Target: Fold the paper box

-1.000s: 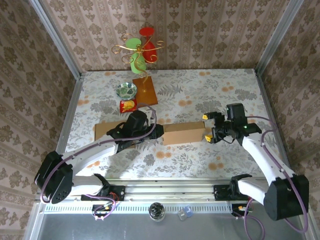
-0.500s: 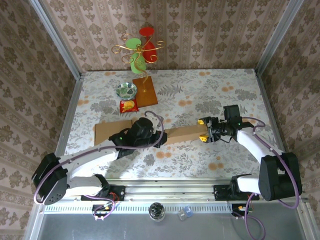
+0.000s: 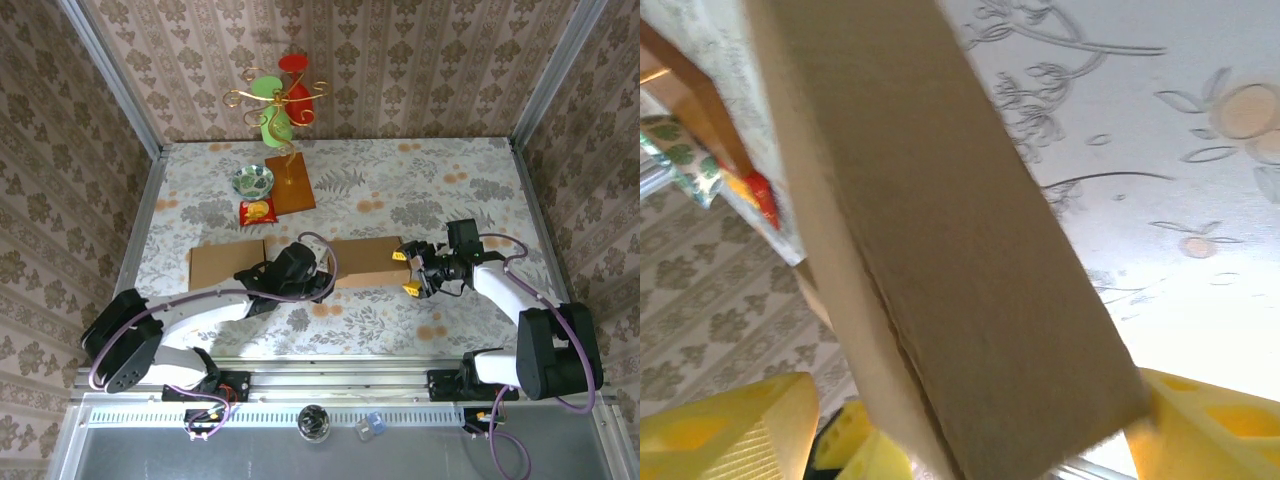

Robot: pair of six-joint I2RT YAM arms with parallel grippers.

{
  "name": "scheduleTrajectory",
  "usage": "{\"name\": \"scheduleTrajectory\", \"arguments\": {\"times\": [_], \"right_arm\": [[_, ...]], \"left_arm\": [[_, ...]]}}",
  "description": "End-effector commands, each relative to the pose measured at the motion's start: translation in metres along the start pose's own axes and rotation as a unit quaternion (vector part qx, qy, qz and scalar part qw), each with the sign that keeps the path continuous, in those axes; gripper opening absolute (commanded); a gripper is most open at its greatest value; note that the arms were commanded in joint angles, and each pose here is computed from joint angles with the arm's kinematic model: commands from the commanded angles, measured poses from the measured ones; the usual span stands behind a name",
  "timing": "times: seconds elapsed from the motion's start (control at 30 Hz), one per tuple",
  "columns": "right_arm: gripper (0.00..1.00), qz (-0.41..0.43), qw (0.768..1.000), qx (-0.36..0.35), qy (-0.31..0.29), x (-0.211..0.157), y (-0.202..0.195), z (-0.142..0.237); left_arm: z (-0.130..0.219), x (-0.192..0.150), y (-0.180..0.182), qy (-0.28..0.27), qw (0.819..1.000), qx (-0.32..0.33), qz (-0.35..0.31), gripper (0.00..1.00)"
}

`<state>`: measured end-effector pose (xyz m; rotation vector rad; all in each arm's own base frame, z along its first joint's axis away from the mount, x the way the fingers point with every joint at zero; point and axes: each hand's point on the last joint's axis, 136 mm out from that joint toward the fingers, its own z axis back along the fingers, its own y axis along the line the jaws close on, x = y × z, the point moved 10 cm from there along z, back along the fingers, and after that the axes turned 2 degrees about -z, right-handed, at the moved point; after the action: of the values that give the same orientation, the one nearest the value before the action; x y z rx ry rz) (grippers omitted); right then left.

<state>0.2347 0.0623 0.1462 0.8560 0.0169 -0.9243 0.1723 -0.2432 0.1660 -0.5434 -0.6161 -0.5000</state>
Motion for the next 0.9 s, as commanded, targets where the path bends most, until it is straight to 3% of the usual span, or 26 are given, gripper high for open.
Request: {"name": "scheduleTrajectory", "arguments": {"times": [0.0,0.23,0.47,0.53,0.57,0.6,0.63,0.67,0.8,0.87], "right_arm": [[0.82,0.014,0.998,-0.060,-0.016,-0.003,-0.013,0.009],[0.82,0.051,0.993,-0.101,-0.032,-0.005,-0.014,0.019],[0.81,0.166,0.974,-0.102,-0.119,-0.014,0.018,0.058],[1.00,0.199,0.963,-0.104,-0.151,-0.018,0.027,0.073],[1.00,0.218,0.954,-0.103,-0.177,-0.021,0.033,0.084],[1.00,0.233,0.944,-0.101,-0.210,-0.025,0.037,0.096],[1.00,0.244,0.934,-0.103,-0.240,-0.028,0.039,0.106],[1.00,0.256,0.921,-0.099,-0.278,-0.033,0.040,0.120],[1.00,0.289,0.875,-0.061,-0.385,-0.048,0.038,0.152],[1.00,0.251,0.853,-0.088,-0.449,-0.043,0.027,0.160]], "left_arm": [[-0.005,0.003,0.001,-0.007,1.000,-0.004,-0.001,0.29],[-0.003,0.006,0.002,-0.005,1.000,-0.010,0.007,0.31],[0.020,0.021,0.007,-0.046,0.999,0.003,0.018,0.32],[0.033,0.029,0.012,-0.069,0.997,0.017,0.025,0.34],[0.041,0.034,0.016,-0.086,0.995,0.025,0.033,0.36],[0.051,0.040,0.023,-0.106,0.993,0.034,0.043,0.46],[0.059,0.044,0.028,-0.122,0.991,0.036,0.051,0.90],[0.068,0.050,0.034,-0.143,0.987,0.033,0.058,1.00],[0.098,0.059,0.061,-0.213,0.971,0.082,0.071,1.00],[0.111,0.058,0.079,-0.233,0.960,0.125,0.089,1.00]]}}
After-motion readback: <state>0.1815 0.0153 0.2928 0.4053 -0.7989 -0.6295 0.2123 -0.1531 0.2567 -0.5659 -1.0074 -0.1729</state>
